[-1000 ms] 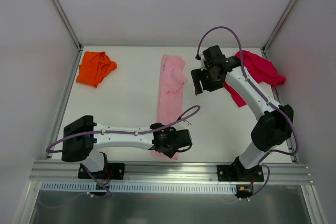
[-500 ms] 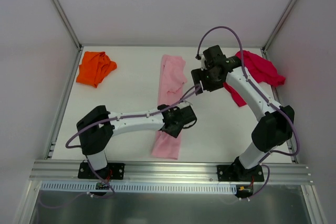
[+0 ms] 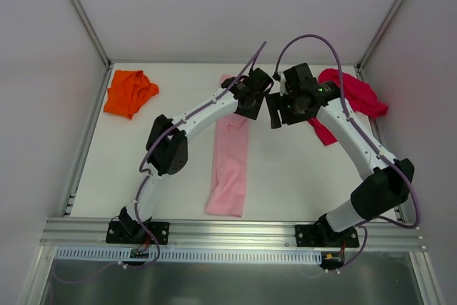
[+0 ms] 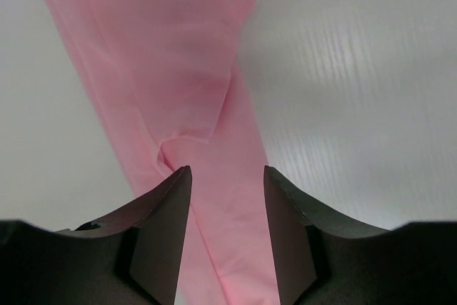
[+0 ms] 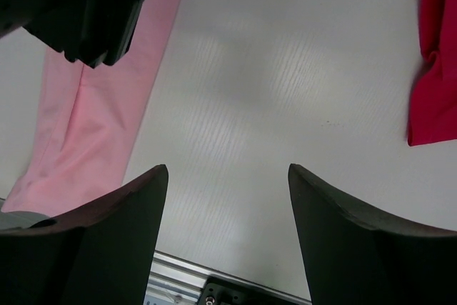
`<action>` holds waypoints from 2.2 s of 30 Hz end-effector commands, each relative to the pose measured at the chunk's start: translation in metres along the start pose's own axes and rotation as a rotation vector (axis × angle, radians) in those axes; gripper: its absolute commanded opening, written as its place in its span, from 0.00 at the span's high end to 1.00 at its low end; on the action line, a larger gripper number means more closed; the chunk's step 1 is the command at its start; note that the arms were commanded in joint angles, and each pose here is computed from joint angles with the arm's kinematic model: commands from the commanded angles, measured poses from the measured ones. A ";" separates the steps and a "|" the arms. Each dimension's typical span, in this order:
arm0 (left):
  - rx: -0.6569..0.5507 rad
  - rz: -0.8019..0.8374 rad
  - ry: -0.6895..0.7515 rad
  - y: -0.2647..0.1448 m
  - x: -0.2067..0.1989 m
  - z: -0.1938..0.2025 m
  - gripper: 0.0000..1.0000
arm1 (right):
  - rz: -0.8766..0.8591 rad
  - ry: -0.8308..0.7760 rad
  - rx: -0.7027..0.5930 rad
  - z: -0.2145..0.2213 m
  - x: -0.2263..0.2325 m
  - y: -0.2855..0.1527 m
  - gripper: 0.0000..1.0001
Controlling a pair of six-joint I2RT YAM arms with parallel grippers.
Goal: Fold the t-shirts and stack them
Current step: Rotate the tshirt 90 degrees
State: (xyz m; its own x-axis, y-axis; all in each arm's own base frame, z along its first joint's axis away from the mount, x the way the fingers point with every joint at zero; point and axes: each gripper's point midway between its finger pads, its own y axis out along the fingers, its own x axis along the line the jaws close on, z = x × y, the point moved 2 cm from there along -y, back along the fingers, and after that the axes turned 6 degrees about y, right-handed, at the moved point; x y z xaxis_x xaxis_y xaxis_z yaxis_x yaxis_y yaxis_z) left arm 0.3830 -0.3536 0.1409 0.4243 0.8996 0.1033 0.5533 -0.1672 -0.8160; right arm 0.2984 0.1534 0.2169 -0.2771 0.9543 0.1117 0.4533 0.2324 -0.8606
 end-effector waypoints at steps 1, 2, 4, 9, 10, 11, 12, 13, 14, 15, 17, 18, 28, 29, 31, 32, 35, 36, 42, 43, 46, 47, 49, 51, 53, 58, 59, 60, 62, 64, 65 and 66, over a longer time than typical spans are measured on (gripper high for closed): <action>0.133 -0.022 0.029 0.015 0.020 0.026 0.55 | -0.012 -0.030 -0.034 0.004 0.001 -0.017 0.27; 0.149 -0.029 0.009 0.018 0.024 0.030 0.56 | -0.009 -0.028 -0.036 0.005 0.000 -0.018 0.27; 0.149 -0.031 -0.020 0.018 0.032 0.032 0.57 | 0.073 -0.022 -0.057 0.004 -0.013 -0.020 0.28; 0.174 -0.034 -0.060 0.027 0.040 0.047 0.56 | 0.314 0.074 -0.148 -0.008 -0.060 -0.044 0.34; 0.176 -0.036 -0.062 0.028 0.041 0.047 0.55 | 0.301 0.087 -0.156 -0.010 -0.062 -0.046 0.34; 0.182 -0.044 -0.059 0.031 0.044 0.049 0.56 | 0.297 0.106 -0.150 -0.010 -0.065 -0.046 0.35; 0.189 -0.048 -0.059 0.032 0.045 0.051 0.56 | 0.284 0.113 -0.151 -0.010 -0.063 -0.047 0.35; 0.197 -0.051 -0.058 0.034 0.045 0.052 0.56 | 0.279 0.114 -0.150 -0.011 -0.063 -0.047 0.35; 0.200 -0.052 -0.059 0.034 0.046 0.053 0.56 | 0.279 0.116 -0.149 -0.010 -0.063 -0.047 0.35; 0.198 -0.050 -0.058 0.033 0.046 0.053 0.56 | 0.269 0.115 -0.147 -0.010 -0.061 -0.046 0.35; 0.194 -0.041 -0.060 0.034 0.045 0.053 0.56 | 0.275 0.116 -0.143 -0.008 -0.063 -0.045 0.35; 0.193 -0.030 -0.062 0.033 0.043 0.052 0.56 | 0.293 0.116 -0.147 -0.008 -0.065 -0.045 0.34; 0.267 -0.085 -0.057 0.040 0.050 0.076 0.56 | 0.496 0.272 -0.184 -0.005 -0.120 -0.062 0.34; 0.292 -0.104 -0.050 0.041 0.053 0.081 0.55 | 0.484 0.273 -0.187 -0.006 -0.119 -0.062 0.34; 0.299 -0.135 -0.051 0.040 0.058 0.082 0.56 | 0.470 0.270 -0.187 -0.008 -0.117 -0.061 0.34; 0.305 -0.142 -0.051 0.041 0.059 0.083 0.56 | 0.464 0.269 -0.186 -0.008 -0.116 -0.060 0.34; 0.330 -0.160 -0.047 0.042 0.061 0.090 0.61 | 0.442 0.264 -0.177 -0.008 -0.113 -0.055 0.34; 0.333 -0.165 -0.046 0.042 0.062 0.091 0.62 | 0.439 0.264 -0.176 -0.008 -0.113 -0.054 0.33; 0.349 -0.184 -0.031 0.045 0.067 0.100 0.65 | 0.405 0.253 -0.184 -0.011 -0.108 -0.056 0.33; 0.352 -0.186 -0.029 0.045 0.067 0.101 0.66 | 0.395 0.252 -0.184 -0.011 -0.107 -0.055 0.33; 0.351 -0.191 -0.024 0.045 0.069 0.101 0.69 | 0.372 0.250 -0.180 -0.012 -0.104 -0.052 0.33; 0.349 -0.195 -0.024 0.046 0.071 0.101 0.73 | 0.370 0.249 -0.175 -0.012 -0.103 -0.051 0.33; 0.350 -0.194 -0.019 0.046 0.071 0.101 0.76 | 0.368 0.247 -0.168 -0.011 -0.103 -0.049 0.33; 0.357 -0.199 -0.018 0.048 0.073 0.104 0.83 | 0.364 0.246 -0.169 -0.011 -0.103 -0.048 0.33; 0.364 -0.201 -0.014 0.048 0.073 0.107 0.94 | 0.362 0.243 -0.168 -0.011 -0.103 -0.047 0.32; 0.358 -0.242 -0.022 0.045 0.081 0.110 1.00 | 0.354 0.238 -0.147 -0.007 -0.102 -0.040 0.33; 0.357 -0.269 -0.027 0.043 0.085 0.110 1.00 | 0.355 0.238 -0.149 -0.007 -0.102 -0.040 0.32; 0.354 -0.290 -0.034 0.040 0.091 0.109 1.00 | 0.356 0.238 -0.146 -0.007 -0.102 -0.040 0.33; 0.349 -0.293 -0.053 0.037 0.094 0.108 1.00 | 0.357 0.237 -0.149 -0.008 -0.103 -0.040 0.32; 0.317 -0.288 -0.064 0.031 0.097 0.104 1.00 | 0.352 0.238 -0.149 -0.009 -0.102 -0.040 0.32; 0.295 -0.310 -0.076 0.029 0.100 0.100 1.00 | 0.350 0.236 -0.146 -0.009 -0.101 -0.039 0.32; 0.303 -0.337 -0.077 0.026 0.105 0.101 1.00 | 0.348 0.236 -0.146 -0.009 -0.101 -0.039 0.33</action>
State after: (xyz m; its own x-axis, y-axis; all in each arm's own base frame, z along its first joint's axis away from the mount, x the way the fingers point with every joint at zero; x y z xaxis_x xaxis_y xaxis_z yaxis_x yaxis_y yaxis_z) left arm 0.3605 -0.2380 0.0390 0.2843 0.9041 0.3189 0.3367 0.2173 -0.9162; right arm 0.3137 0.0465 0.2370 0.1174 0.9908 -0.0672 0.5787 -0.1233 -0.8062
